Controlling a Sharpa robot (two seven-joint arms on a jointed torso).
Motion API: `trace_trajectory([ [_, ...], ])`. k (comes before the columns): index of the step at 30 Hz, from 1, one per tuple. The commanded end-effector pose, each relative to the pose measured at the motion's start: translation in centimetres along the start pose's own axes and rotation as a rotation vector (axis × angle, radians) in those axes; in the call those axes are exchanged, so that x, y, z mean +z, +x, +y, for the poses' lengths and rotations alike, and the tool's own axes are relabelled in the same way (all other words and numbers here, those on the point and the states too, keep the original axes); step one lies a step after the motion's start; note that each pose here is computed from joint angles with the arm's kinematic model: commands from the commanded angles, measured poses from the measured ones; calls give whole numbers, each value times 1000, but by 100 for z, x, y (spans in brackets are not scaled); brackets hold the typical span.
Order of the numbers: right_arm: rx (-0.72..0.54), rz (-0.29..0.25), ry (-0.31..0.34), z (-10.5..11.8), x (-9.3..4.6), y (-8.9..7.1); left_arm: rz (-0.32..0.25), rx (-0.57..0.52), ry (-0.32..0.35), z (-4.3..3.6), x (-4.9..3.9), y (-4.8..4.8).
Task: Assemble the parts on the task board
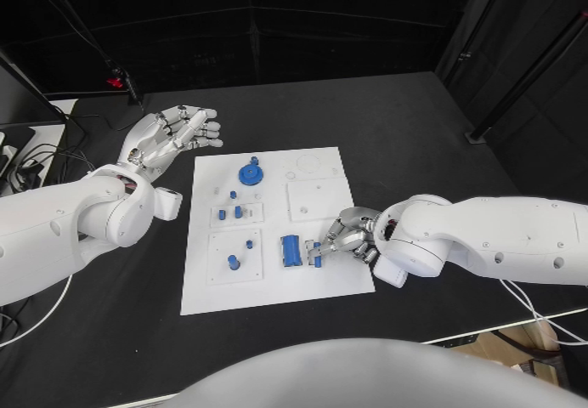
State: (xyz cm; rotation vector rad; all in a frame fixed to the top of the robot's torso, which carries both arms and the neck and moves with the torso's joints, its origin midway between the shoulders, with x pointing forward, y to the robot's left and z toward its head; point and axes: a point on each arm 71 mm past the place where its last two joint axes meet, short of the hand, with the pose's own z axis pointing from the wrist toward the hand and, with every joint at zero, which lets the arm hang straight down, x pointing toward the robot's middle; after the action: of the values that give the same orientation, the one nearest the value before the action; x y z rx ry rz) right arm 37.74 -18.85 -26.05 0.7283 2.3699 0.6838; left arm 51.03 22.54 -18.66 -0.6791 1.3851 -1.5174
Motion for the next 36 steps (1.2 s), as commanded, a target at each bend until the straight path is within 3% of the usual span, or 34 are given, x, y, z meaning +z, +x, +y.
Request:
trace_trajectory([
  [1,-4,2,-2,13,-1,5,7,-8,6,-11,5,7],
  [26,-5,-22,4,15,0,-5,6,-8,5,-10,4,3],
  [31,-73,-46,2,-5,-35,-28,6,-8,4,-10,3,2],
  [36,-126,-37,10,-40,-78,-29,6,-8,4,-9,2,-3],
])
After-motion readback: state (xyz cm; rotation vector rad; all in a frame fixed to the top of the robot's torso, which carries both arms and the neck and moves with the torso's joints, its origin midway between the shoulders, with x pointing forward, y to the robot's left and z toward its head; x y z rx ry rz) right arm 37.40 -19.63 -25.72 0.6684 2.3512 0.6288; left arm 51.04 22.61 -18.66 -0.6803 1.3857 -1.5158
